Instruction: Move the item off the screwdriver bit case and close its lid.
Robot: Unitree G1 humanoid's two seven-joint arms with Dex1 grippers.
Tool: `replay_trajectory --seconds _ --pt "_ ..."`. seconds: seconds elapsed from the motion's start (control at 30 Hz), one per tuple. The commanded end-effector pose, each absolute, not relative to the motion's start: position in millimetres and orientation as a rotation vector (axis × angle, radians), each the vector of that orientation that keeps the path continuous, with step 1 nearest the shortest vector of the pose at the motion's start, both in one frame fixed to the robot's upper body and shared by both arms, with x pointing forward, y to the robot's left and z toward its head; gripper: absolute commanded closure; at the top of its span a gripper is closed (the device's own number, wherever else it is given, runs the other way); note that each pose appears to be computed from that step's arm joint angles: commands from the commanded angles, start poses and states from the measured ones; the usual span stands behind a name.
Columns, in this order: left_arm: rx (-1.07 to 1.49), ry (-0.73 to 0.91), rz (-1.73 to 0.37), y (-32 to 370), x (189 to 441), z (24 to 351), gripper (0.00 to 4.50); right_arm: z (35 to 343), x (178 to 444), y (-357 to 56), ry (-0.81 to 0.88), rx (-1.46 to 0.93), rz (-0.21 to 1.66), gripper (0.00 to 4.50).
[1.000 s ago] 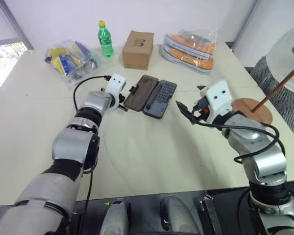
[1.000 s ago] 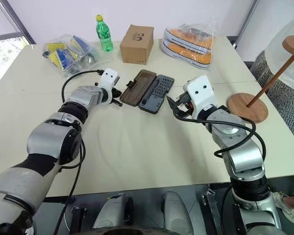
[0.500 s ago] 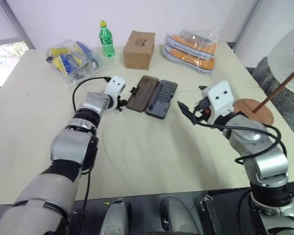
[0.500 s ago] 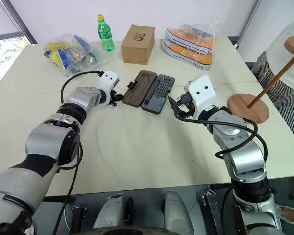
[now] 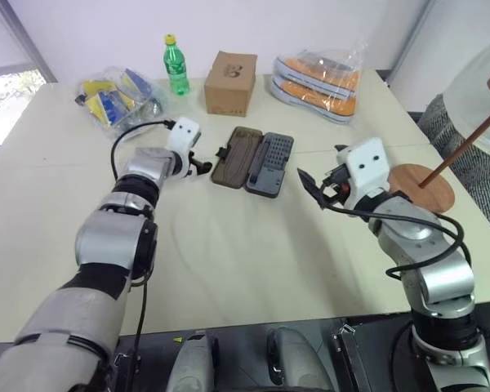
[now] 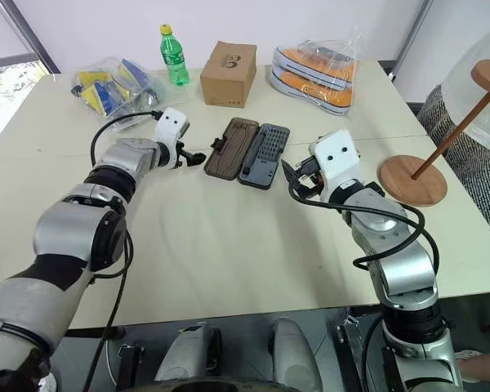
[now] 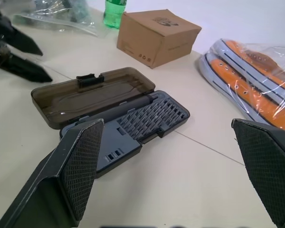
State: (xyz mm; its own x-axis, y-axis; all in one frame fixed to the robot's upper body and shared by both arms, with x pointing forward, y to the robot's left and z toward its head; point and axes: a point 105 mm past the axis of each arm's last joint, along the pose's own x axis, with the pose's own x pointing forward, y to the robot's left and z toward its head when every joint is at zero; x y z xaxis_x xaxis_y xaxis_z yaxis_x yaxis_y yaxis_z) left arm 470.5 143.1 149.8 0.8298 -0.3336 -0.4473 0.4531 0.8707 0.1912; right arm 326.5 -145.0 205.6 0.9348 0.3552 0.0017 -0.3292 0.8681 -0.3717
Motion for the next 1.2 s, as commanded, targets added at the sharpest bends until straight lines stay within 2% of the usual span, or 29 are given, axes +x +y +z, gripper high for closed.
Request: replay_trajectory --seconds 0.03,0.17,0.43,0.67,0.77,0.93,0.97,1.2 --pt "0.274 0.337 -0.428 135 476 177 0.31 223 320 -143 -0.154 -0.386 0.345 0.0" --pt "0.264 0.336 -0.443 127 476 177 0.31 224 320 -145 -0.156 -0.388 0.342 0.0" --pt "0.327 0.407 -0.428 123 471 142 0.31 225 321 -144 -0.154 -0.393 0.348 0.0" --pt "0.355 0.44 -0.389 129 469 127 0.31 223 318 -144 -0.148 -0.391 0.347 0.0" --pt "0.36 0.444 -0.381 130 468 124 1.6 223 318 -145 -0.145 -0.392 0.344 0.0" --pt "0.361 0.445 -0.375 130 468 123 4.28 223 317 -146 -0.142 -0.393 0.342 0.0" --pt "0.361 0.446 -0.374 130 468 122 4.44 223 317 -146 -0.142 -0.394 0.342 0.0" --pt "0.355 0.472 -0.373 132 466 115 4.44 224 316 -148 -0.14 -0.405 0.344 0.0"
